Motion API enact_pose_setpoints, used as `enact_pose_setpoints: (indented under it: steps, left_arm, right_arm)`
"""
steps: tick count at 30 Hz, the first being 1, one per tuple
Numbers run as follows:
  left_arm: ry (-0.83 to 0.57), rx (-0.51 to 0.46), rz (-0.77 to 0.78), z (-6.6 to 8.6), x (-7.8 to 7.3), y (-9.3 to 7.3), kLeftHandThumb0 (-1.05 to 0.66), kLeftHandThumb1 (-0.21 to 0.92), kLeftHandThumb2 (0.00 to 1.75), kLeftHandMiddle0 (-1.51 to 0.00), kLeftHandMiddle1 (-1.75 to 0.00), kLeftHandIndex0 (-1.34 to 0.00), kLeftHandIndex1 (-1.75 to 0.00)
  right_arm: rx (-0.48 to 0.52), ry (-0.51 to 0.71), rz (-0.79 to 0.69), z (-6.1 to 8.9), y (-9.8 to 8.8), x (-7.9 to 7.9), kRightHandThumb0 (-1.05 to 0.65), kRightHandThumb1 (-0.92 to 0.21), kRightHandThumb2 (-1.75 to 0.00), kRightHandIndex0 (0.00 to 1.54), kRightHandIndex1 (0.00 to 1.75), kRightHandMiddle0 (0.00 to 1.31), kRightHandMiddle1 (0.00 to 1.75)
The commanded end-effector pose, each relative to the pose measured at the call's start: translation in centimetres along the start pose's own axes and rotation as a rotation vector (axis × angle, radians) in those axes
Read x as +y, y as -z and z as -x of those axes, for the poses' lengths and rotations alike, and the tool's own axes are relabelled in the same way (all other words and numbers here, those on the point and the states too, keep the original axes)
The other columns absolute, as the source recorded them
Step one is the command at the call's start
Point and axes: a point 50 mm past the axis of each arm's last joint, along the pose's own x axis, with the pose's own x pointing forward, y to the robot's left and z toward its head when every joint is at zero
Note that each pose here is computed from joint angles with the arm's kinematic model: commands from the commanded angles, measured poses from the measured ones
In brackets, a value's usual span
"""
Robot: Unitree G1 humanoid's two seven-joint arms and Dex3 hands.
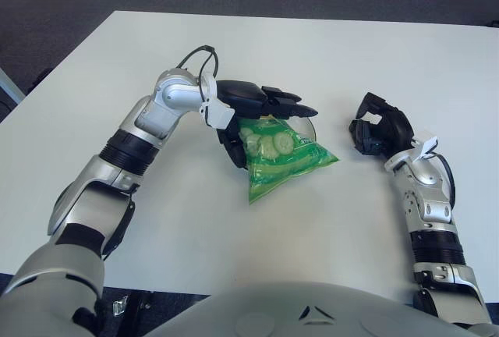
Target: Put the snack into the plate.
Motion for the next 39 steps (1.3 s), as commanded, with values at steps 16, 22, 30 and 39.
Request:
enact_pose_setpoints:
  steps: [16, 22, 30, 39]
  left_arm:
    - [-0.083, 0.024, -0.099, 2.8, 2.1, 0.4, -1.02, 0.81, 0.21, 0.0, 0.0, 0.0, 0.0]
    - [-0.078, 0.077, -0.145, 3.9, 2.9, 0.3, -1.05, 0.86, 0.18, 0.0, 0.0, 0.0, 0.0]
    - [-0.084, 0.133, -0.155, 5.2, 3.6, -0.1, -1.05, 0.89, 0.14, 0.0, 0.0, 0.0, 0.0]
    - [-0.135, 0.199, -0.14, 6.3, 4.1, -0.2, -1.05, 0.88, 0.11, 0.0, 0.0, 0.0, 0.0]
  right_arm:
    - [0.19, 0.005, -0.057, 1.8, 4.2, 0.6, -0.5, -0.26, -1.39, 1.3, 1.75, 0.66, 1.75]
    - [0.192, 0.004, -0.054, 1.8, 4.2, 0.5, -0.5, -0.26, -1.39, 1.3, 1.75, 0.66, 1.75]
    - [0.19, 0.002, -0.055, 1.7, 4.3, 0.5, -0.5, -0.26, -1.38, 1.3, 1.75, 0.66, 1.75]
    - [0.186, 0.0, -0.063, 1.6, 4.4, 0.4, -0.5, -0.26, -1.38, 1.3, 1.75, 0.66, 1.75]
